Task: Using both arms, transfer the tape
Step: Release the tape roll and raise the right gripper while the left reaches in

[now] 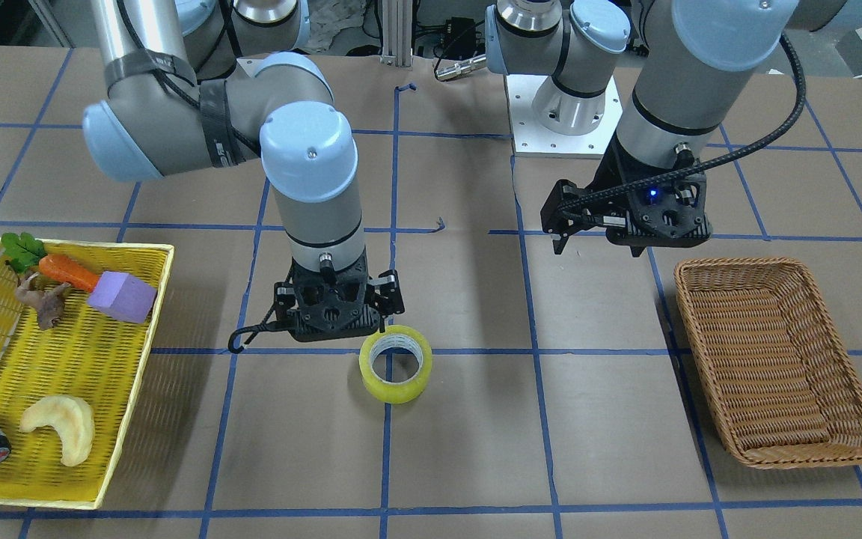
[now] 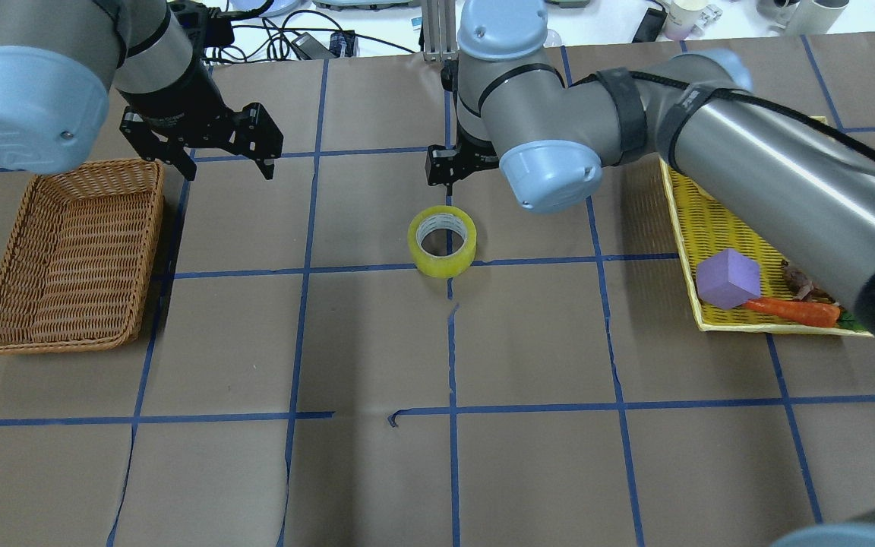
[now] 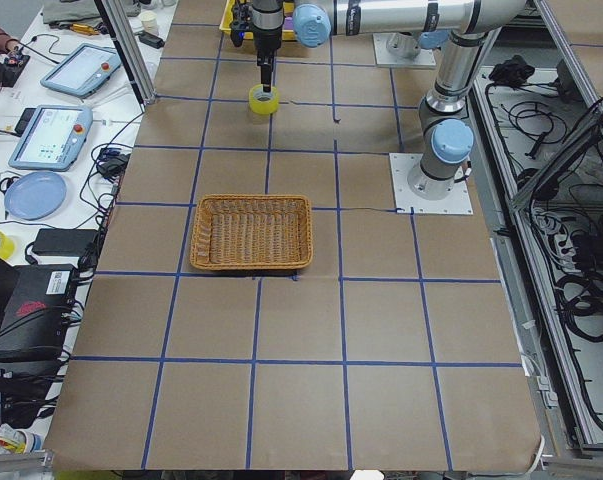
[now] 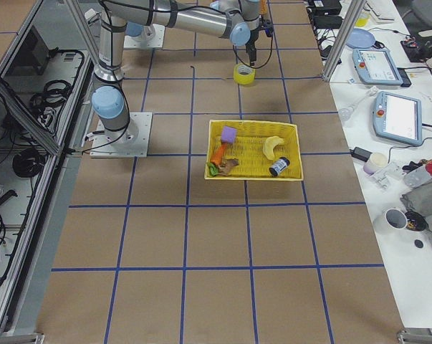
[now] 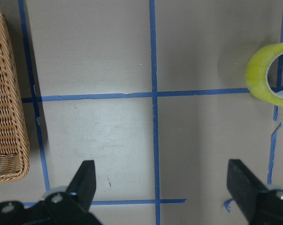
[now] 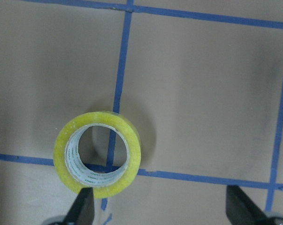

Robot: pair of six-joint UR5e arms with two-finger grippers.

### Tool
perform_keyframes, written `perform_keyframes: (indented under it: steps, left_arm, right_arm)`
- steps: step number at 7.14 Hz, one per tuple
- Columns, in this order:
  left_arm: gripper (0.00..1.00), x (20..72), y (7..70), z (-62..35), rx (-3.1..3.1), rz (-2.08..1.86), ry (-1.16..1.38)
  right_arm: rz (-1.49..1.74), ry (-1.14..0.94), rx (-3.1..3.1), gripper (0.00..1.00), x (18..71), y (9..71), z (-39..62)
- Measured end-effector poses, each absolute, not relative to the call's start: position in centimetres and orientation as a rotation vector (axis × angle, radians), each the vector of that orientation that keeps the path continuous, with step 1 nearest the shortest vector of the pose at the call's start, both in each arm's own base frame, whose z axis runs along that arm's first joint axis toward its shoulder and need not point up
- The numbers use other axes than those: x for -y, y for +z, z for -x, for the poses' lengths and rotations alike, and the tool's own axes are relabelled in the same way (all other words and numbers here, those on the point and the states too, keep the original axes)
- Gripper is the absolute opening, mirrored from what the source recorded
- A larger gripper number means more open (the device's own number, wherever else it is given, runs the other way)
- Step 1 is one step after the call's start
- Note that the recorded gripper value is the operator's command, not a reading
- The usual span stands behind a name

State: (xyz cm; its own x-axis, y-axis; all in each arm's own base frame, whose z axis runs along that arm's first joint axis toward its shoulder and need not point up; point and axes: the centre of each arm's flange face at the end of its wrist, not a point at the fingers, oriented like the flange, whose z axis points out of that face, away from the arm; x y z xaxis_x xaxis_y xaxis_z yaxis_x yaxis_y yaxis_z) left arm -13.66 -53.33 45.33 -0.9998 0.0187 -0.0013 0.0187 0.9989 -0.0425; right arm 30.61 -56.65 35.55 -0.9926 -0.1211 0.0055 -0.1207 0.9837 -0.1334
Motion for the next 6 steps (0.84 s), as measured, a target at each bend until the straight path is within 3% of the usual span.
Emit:
perform_keyframes:
  steps: [3,6]
  left_arm:
    - [1.00,53.9,42.8,15.8,-3.228,0.036,-0.077]
    - [1.00,52.9,34.5,21.2,-3.249,0.053,-0.124]
  right_arm:
    - [0.161,-0.093,-3.179,1.00,54.5,44.8,-23.2]
    - [0.117,-0.099,-3.175,1.00,52.4,49.1,-18.9]
